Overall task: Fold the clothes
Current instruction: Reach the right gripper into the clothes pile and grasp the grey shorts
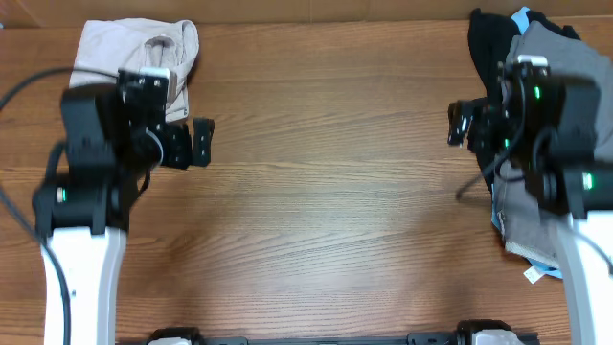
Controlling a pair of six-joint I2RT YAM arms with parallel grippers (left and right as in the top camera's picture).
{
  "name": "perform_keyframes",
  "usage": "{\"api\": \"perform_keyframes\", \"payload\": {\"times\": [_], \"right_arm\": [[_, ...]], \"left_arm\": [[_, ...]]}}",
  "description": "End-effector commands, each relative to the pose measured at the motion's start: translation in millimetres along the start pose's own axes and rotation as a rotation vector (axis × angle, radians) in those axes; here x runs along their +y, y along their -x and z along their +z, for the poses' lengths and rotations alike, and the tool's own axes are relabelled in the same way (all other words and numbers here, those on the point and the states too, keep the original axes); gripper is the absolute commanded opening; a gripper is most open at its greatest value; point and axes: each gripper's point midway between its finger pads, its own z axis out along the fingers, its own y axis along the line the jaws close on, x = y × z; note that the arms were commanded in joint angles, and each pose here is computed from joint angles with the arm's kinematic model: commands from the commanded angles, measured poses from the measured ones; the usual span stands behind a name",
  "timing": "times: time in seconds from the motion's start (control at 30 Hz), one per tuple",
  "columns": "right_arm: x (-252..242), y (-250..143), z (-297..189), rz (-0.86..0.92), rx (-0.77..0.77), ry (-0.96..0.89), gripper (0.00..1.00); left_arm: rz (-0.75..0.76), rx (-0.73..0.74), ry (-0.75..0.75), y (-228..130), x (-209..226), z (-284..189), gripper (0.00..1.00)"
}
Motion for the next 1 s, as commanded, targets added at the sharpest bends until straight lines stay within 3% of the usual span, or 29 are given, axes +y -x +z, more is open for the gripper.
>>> {"api": "perform_keyframes", "payload": {"times": [0.0, 0.17, 0.33, 0.57, 0.7, 0.97], "right_arm": [[-21, 12, 24, 0.018, 0.059, -0.046, 1.00], [-60, 1, 52, 0.142, 0.130, -0.079, 1.00], [-151, -4, 59, 0.466, 0.093, -0.228, 1.00], [-275, -59, 57, 0.764, 0.130, -0.412, 1.00], [-315, -96, 68, 0.765, 0.205, -0.435, 0.99], [-345, -142, 95, 0.683, 0.309, -0.368, 0.93]], "left_arm": [[0.015, 0.039, -0.015, 16, 3, 15, 1.00], [0.001, 0.094, -0.021, 11, 10, 47, 1.00], [-0.015, 0.131, -0.106, 6, 2, 73, 1.00], [-0.025, 0.156, -0.137, 2, 0, 89, 1.00], [-0.026, 0.165, -0.139, 0, 0, 91, 1.00], [-0.002, 0.163, -0.144, 0, -3, 91, 1.00]]}}
